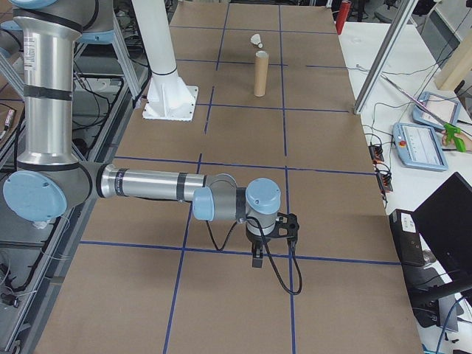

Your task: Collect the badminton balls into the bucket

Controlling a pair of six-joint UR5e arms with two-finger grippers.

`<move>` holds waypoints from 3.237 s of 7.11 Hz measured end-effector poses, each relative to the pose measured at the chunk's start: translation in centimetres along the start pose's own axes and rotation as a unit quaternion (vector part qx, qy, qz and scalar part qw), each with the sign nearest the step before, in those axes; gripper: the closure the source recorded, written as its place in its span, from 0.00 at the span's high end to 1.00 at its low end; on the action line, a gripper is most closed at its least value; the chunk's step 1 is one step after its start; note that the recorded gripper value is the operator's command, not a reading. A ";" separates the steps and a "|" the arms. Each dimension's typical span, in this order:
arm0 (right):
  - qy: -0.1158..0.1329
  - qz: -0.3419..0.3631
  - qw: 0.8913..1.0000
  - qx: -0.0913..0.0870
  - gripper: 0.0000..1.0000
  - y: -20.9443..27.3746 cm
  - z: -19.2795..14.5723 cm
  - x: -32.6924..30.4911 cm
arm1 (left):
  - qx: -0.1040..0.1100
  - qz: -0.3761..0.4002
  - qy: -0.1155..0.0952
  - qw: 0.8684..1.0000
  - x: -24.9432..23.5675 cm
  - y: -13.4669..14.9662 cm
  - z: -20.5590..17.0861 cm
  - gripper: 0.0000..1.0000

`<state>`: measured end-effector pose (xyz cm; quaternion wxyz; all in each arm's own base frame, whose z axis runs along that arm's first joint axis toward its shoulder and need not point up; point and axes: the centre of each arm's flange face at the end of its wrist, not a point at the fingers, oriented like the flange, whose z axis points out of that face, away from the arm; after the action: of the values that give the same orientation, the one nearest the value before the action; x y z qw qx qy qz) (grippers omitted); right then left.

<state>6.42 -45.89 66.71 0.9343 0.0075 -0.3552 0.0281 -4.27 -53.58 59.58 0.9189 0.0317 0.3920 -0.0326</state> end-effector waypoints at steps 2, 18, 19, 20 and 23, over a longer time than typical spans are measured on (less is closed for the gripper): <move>0.000 0.000 1.000 0.000 1.00 0.0 0.0 0.0 | 0.038 -0.040 0.033 0.998 5.7 -0.2 -3.5 1.00; 0.000 0.001 1.000 -0.001 1.00 0.0 0.1 0.0 | 0.085 -0.142 0.219 0.962 8.6 14.7 15.9 1.00; 0.000 0.001 1.000 -0.001 1.00 0.0 0.1 0.0 | 0.080 -0.140 0.220 0.962 9.1 14.8 16.4 1.00; 0.000 0.001 1.000 -0.001 1.00 0.0 0.1 0.0 | 0.076 -0.138 0.219 0.963 9.5 14.9 17.0 1.00; 0.000 0.001 1.000 -0.001 1.00 0.0 0.1 0.0 | 0.064 -0.128 0.218 0.965 11.1 14.8 18.6 0.50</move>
<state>6.42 -45.87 66.78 0.9342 0.0067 -0.3555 0.0284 18.00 -40.81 64.89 0.7955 0.0459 0.5806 -0.1672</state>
